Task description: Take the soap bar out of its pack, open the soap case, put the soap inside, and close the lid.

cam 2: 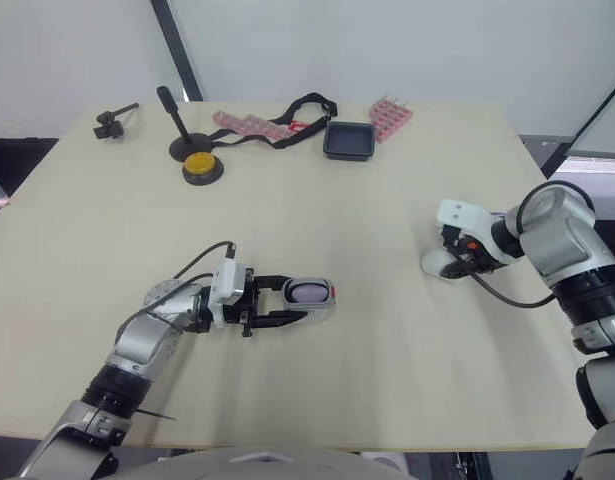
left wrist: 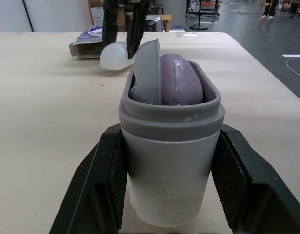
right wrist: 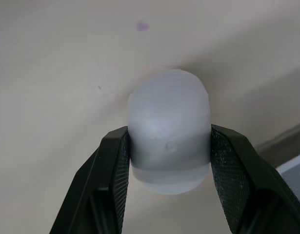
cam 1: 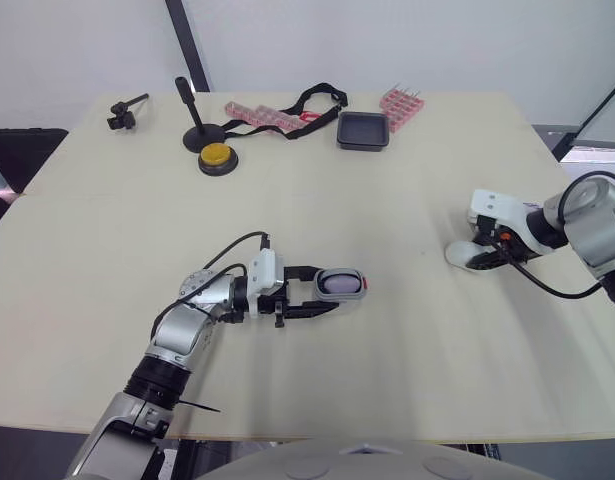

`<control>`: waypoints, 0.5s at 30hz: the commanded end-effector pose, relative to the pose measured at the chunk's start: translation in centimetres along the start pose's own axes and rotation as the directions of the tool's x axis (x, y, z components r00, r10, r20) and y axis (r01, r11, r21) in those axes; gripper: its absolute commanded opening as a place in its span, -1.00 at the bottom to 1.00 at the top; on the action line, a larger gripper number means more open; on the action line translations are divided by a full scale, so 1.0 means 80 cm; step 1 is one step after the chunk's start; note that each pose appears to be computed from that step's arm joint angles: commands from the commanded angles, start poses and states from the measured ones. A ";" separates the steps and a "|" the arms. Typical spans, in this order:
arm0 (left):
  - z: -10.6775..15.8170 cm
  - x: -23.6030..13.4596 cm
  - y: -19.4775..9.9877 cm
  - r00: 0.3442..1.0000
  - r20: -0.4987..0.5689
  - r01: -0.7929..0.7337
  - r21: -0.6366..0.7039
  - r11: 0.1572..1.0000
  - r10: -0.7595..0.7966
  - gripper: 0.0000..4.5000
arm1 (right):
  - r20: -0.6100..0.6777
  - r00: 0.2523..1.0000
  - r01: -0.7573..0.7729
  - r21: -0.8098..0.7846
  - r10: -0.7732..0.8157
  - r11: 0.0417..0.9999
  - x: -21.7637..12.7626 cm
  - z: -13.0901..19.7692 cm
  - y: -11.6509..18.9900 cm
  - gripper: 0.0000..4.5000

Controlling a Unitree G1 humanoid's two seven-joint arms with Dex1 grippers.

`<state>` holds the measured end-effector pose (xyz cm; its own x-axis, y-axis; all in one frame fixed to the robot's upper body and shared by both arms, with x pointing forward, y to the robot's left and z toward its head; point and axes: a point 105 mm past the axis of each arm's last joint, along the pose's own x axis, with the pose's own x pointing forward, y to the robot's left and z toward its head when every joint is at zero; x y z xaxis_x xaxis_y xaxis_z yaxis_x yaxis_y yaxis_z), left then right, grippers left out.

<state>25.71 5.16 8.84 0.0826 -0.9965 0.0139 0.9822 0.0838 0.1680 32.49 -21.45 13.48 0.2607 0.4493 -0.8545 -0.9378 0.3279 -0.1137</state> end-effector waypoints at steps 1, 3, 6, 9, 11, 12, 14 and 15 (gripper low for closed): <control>0.002 -0.004 0.011 0.999 -0.011 -0.035 0.023 0.999 0.035 -0.15 | 0.085 0.996 -0.022 -0.133 0.033 0.991 -0.036 0.055 0.015 -0.14; 0.002 -0.003 0.015 0.999 -0.007 -0.046 0.023 0.999 0.046 -0.15 | 0.113 0.991 -0.054 -0.185 0.075 0.981 -0.043 0.079 0.029 -0.14; 0.004 0.003 0.024 0.998 0.008 -0.060 0.040 0.997 0.060 -0.15 | 0.120 0.982 -0.104 -0.316 0.148 0.943 -0.049 0.119 0.060 -0.14; 0.006 0.010 0.032 0.997 0.027 -0.077 0.063 0.995 0.075 -0.15 | 0.110 0.975 -0.135 -0.406 0.195 0.904 -0.048 0.155 0.089 -0.14; 0.004 0.014 0.033 0.997 0.030 -0.075 0.072 0.995 0.073 -0.15 | 0.091 0.974 -0.147 -0.431 0.205 0.890 -0.045 0.167 0.100 -0.14; 0.002 0.016 0.033 0.997 0.031 -0.075 0.076 0.994 0.073 -0.15 | 0.079 0.974 -0.157 -0.437 0.212 0.885 -0.041 0.172 0.105 -0.14; 0.001 0.020 0.033 0.996 0.037 -0.082 0.083 0.993 0.079 -0.15 | 0.059 0.972 -0.178 -0.443 0.227 0.879 -0.033 0.180 0.114 -0.14; 0.002 0.022 0.035 0.995 0.042 -0.089 0.083 0.993 0.086 -0.15 | 0.055 0.971 -0.186 -0.443 0.234 0.877 -0.029 0.185 0.118 -0.14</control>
<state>28.16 3.67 8.98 0.1430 -0.9879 0.0604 0.9641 0.1528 0.2171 26.87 -7.75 21.42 0.0480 0.5597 -0.8273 -0.9761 -0.1496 -0.1579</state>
